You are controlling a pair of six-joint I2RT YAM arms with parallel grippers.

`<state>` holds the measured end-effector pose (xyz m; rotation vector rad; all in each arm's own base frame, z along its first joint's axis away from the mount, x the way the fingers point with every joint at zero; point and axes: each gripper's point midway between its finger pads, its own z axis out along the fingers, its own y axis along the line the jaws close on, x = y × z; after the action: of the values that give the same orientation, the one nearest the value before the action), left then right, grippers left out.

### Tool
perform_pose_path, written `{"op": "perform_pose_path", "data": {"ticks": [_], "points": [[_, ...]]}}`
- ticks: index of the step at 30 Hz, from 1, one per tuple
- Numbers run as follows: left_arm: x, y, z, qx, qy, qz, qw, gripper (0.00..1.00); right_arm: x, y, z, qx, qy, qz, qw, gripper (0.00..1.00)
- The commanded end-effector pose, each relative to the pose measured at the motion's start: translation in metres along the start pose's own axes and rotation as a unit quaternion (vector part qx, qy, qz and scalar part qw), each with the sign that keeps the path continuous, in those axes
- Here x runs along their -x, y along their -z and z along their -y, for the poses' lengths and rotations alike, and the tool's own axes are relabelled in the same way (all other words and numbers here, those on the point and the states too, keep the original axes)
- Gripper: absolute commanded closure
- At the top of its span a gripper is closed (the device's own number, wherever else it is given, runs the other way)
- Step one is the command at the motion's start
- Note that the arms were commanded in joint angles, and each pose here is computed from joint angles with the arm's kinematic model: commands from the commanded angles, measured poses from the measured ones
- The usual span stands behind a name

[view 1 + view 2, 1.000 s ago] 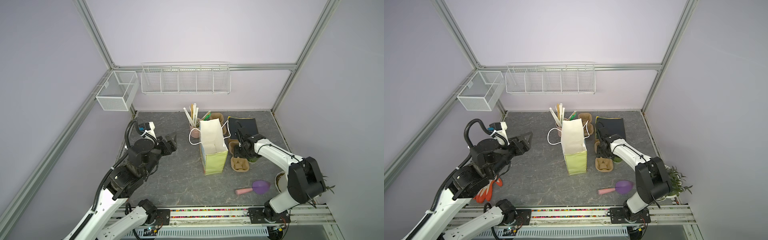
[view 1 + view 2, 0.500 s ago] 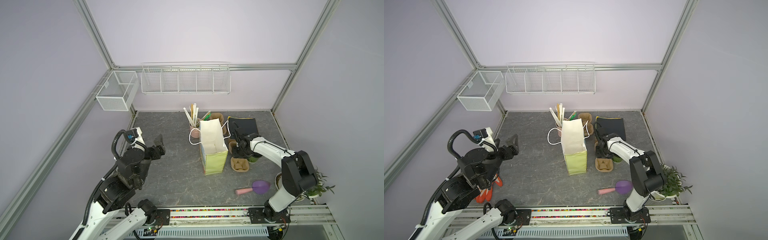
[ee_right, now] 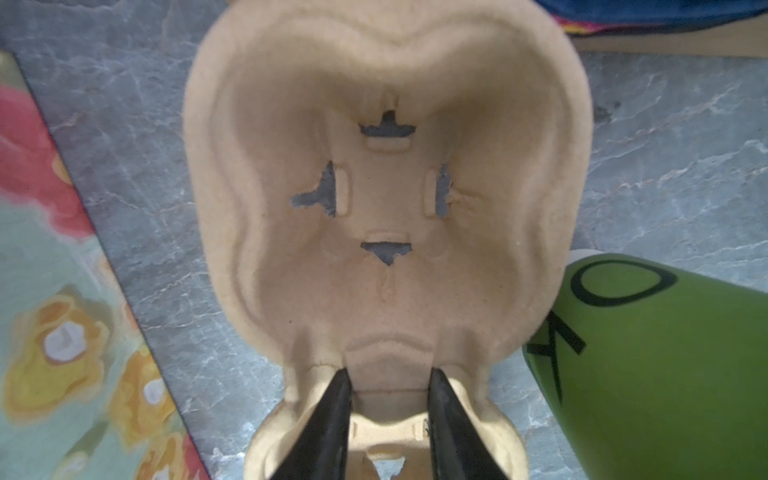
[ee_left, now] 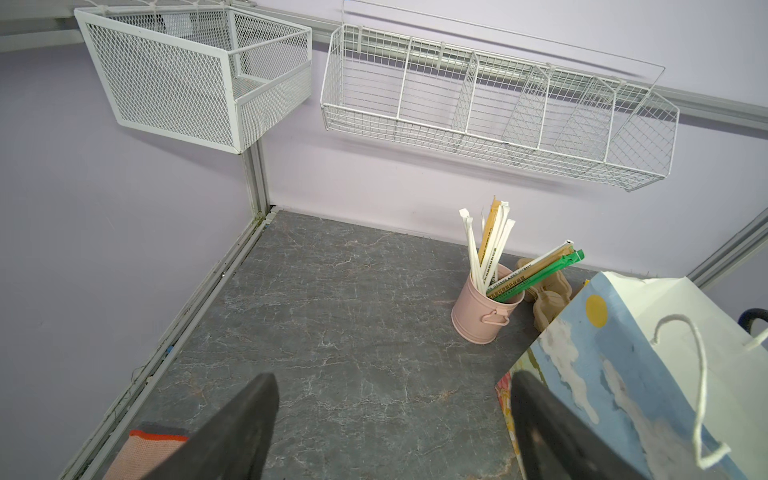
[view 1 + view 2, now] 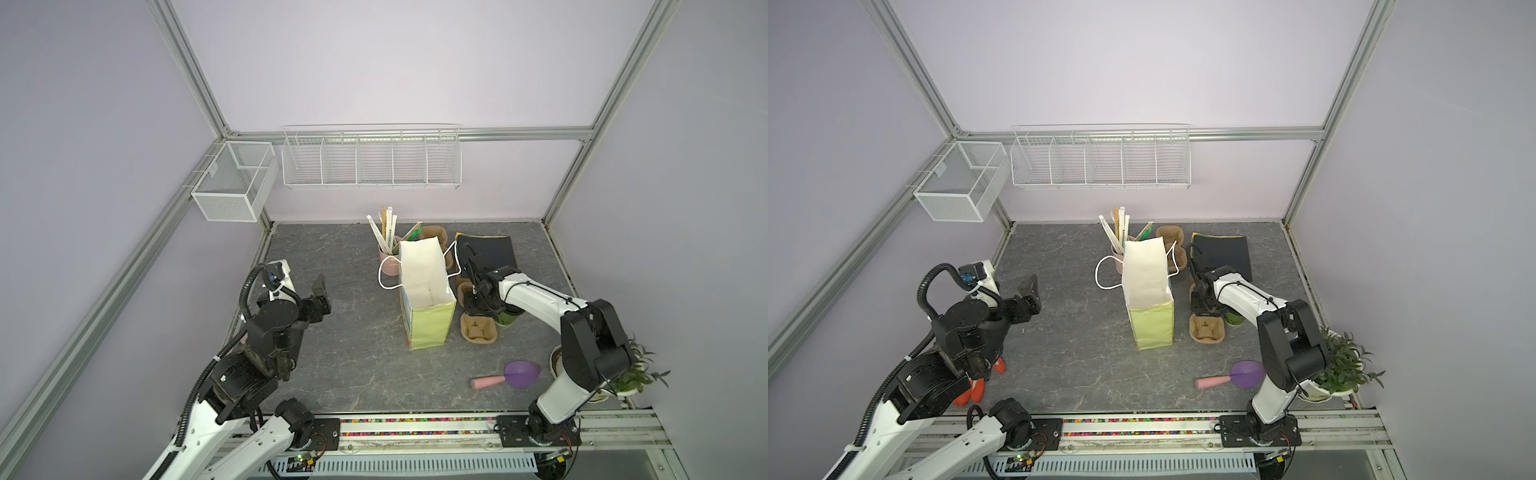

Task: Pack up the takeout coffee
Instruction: 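Grip the edge of the pulp cup carrier with the right gripper, then lift the pulp cup carrier upward with the right gripper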

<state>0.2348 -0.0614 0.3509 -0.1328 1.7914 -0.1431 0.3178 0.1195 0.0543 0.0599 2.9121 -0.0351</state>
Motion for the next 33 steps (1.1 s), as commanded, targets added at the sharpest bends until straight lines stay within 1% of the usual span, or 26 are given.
{"op": "perform_pose_path", "data": {"ticks": [1,5,8,15,20,21,25,29,33], "points": [[-0.001,0.000,-0.005,0.011,-0.012,0.005,1.000,0.12,0.003,0.000,0.001,0.000,-0.005,0.000,1.000,0.69],[-0.002,0.000,-0.006,0.011,-0.012,0.005,1.000,0.11,0.004,0.013,0.003,0.003,-0.008,0.010,1.000,0.71],[-0.003,-0.001,-0.006,0.012,-0.014,0.004,1.000,0.11,0.006,0.033,0.004,0.012,-0.010,0.029,0.999,0.71],[-0.002,-0.002,-0.007,0.015,-0.015,0.006,1.000,0.11,0.008,0.095,0.005,0.038,-0.008,0.082,0.996,0.71],[-0.004,-0.003,-0.008,0.018,-0.016,0.005,1.000,0.11,0.012,0.153,0.011,0.051,-0.012,0.146,0.988,0.71],[-0.004,-0.003,-0.008,0.017,-0.017,0.004,1.000,0.11,0.007,0.165,0.017,0.047,-0.012,0.150,0.987,0.71],[-0.005,-0.004,-0.006,0.012,-0.018,0.001,1.000,0.11,0.009,0.218,0.028,0.054,-0.013,0.208,0.977,0.70],[-0.007,-0.004,-0.005,0.009,-0.018,-0.001,1.000,0.11,0.014,0.274,0.032,0.076,-0.008,0.264,0.962,0.69],[-0.008,-0.005,-0.003,0.005,-0.020,-0.005,1.000,0.11,0.019,0.316,0.017,0.113,0.012,0.294,0.949,0.69]]}}
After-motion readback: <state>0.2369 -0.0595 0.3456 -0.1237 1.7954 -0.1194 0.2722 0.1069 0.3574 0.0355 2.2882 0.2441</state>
